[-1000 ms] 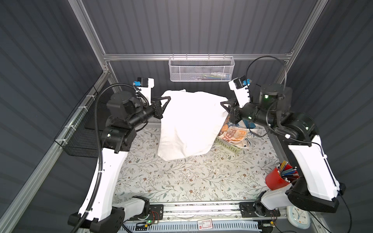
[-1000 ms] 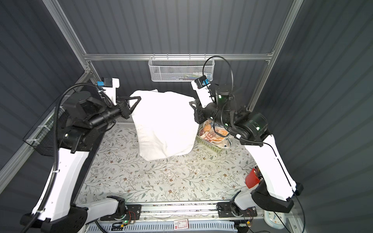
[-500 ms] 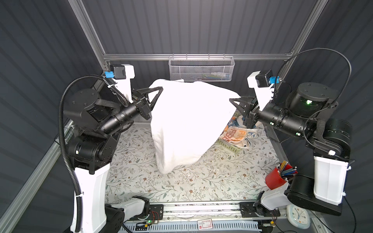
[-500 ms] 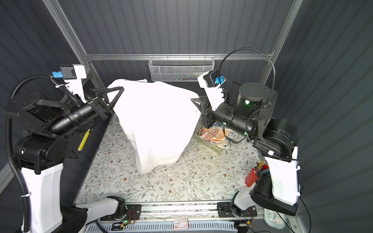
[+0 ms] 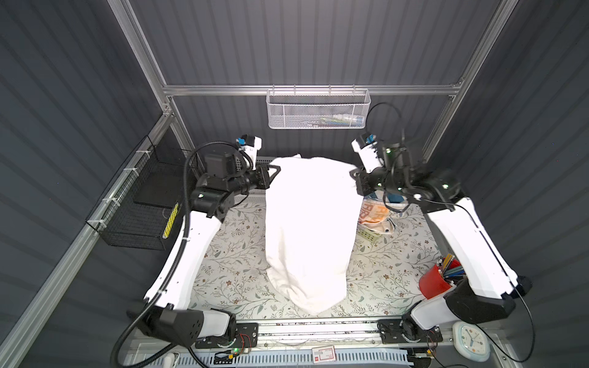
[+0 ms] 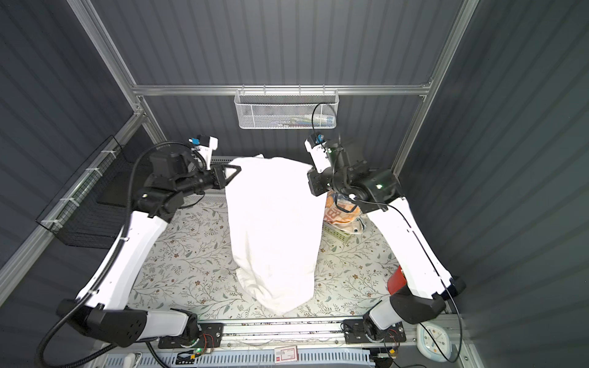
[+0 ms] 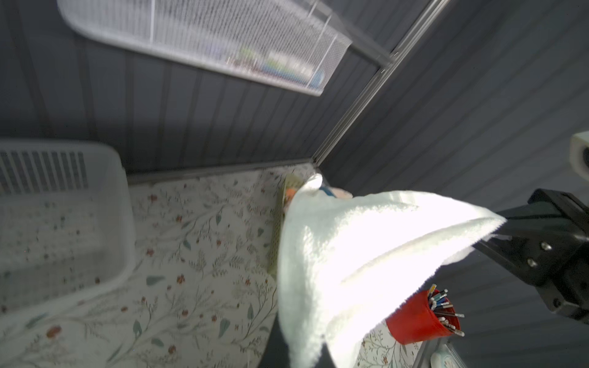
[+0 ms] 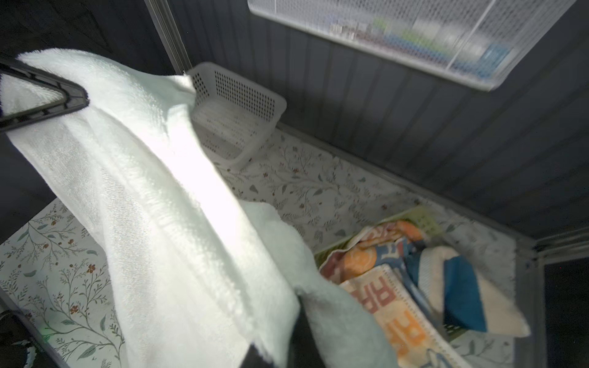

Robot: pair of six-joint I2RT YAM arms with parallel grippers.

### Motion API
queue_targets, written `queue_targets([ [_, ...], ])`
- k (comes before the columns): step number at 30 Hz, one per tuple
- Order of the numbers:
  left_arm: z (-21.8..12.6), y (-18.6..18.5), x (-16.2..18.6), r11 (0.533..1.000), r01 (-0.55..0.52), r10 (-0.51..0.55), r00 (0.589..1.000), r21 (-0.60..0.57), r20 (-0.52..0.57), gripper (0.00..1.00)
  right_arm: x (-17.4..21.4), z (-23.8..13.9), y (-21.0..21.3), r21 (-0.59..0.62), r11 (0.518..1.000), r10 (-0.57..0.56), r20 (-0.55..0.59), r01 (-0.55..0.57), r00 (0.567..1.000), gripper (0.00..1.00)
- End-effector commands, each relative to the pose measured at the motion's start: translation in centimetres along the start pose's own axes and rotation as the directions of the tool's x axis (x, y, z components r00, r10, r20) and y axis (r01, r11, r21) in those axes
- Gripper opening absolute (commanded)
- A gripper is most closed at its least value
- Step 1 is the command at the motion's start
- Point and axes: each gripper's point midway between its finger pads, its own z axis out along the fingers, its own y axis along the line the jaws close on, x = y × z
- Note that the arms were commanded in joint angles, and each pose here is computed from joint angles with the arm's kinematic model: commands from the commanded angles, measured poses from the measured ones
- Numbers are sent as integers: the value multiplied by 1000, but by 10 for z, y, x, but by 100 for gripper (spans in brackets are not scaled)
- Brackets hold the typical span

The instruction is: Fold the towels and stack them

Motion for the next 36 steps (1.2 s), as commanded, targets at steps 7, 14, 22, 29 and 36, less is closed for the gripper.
queue_targets([
  [7, 115, 63, 165, 987, 89, -130, 937, -136, -324, 0, 142, 158, -34, 44, 982, 184, -418, -182, 890, 0],
  [14, 149, 68, 228, 978, 148, -196, 900, -148, -389, 0, 192, 173, -77, 148, 965, 261, -471, -216, 843, 0],
  [22, 178, 71, 252, 969, 171, -230, 889, -179, -395, 0, 208, 167, -133, 261, 944, 306, -469, -201, 829, 0],
  [29, 189, 66, 238, 978, 132, -188, 900, -164, -394, 0, 186, 151, -137, 248, 947, 297, -429, -205, 853, 3],
  [36, 190, 69, 177, 986, 68, -115, 937, -152, -329, 0, 153, 127, -124, 224, 956, 264, -362, -192, 894, 9],
])
